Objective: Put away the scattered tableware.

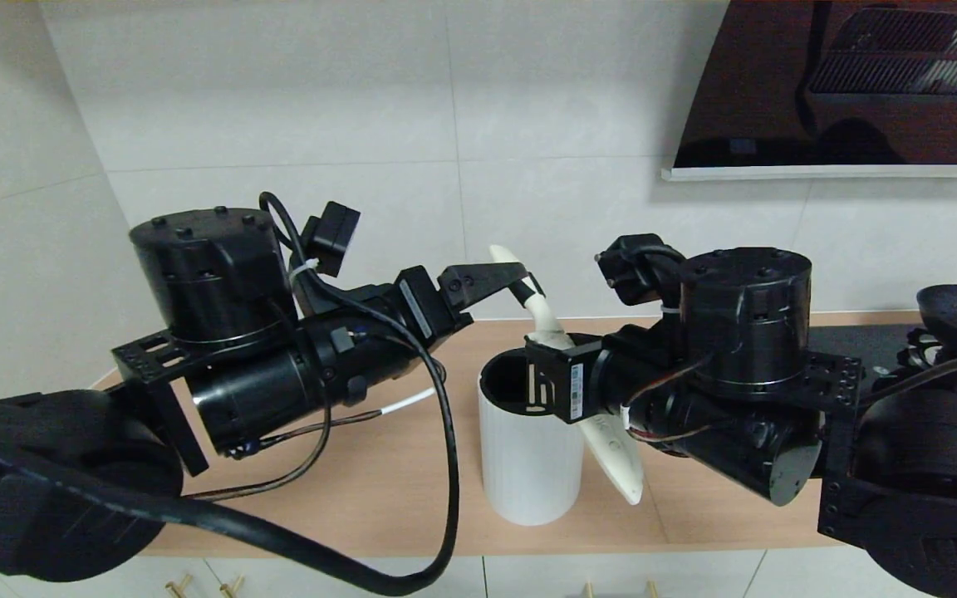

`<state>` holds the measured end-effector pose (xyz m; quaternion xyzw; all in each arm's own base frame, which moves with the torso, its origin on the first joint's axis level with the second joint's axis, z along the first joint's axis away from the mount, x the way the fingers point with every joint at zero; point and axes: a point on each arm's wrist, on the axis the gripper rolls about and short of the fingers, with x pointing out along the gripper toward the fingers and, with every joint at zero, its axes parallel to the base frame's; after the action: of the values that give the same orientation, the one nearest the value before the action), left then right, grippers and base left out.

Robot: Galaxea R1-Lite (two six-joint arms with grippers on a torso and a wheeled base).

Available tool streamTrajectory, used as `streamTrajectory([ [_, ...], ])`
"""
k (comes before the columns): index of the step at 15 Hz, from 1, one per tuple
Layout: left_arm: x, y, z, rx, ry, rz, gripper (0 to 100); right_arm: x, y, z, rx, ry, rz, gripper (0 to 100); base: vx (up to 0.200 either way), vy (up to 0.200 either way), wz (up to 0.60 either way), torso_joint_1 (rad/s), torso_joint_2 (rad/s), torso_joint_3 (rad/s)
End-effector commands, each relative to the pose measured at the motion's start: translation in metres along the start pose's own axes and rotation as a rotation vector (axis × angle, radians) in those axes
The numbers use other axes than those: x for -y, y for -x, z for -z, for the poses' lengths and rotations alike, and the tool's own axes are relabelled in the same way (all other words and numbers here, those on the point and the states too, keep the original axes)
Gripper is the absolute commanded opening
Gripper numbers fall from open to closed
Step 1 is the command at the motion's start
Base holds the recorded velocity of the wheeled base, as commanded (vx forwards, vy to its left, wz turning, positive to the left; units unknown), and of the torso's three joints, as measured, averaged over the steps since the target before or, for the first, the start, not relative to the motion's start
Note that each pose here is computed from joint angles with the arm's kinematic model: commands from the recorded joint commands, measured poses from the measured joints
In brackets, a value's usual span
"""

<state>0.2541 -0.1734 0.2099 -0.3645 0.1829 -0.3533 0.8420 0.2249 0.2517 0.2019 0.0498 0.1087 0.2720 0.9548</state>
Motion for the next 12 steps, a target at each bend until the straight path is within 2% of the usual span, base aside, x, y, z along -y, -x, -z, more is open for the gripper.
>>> streamTrajectory([
  [1,-0.012,-0.012,0.007,-0.022,0.008,-0.025,100,-0.004,0.001,0.002,-0.002,0.001,-0.010,0,0.000,0.000,0.00,0.000,0.00,0.000],
  [4,-0.013,-0.017,0.008,-0.005,0.003,-0.012,100,-0.017,0.006,0.005,-0.001,-0.005,-0.049,0,0.000,0.000,0.00,0.000,0.00,0.000],
  [8,-0.015,-0.027,0.005,0.044,-0.001,-0.026,100,-0.021,0.008,0.008,-0.010,-0.004,-0.060,0,0.000,0.000,0.00,0.000,0.00,0.000],
  [12,-0.014,-0.026,0.004,0.049,-0.002,-0.023,100,-0.022,0.009,0.011,-0.019,0.000,-0.066,0,0.000,0.000,0.00,0.000,0.00,0.000],
])
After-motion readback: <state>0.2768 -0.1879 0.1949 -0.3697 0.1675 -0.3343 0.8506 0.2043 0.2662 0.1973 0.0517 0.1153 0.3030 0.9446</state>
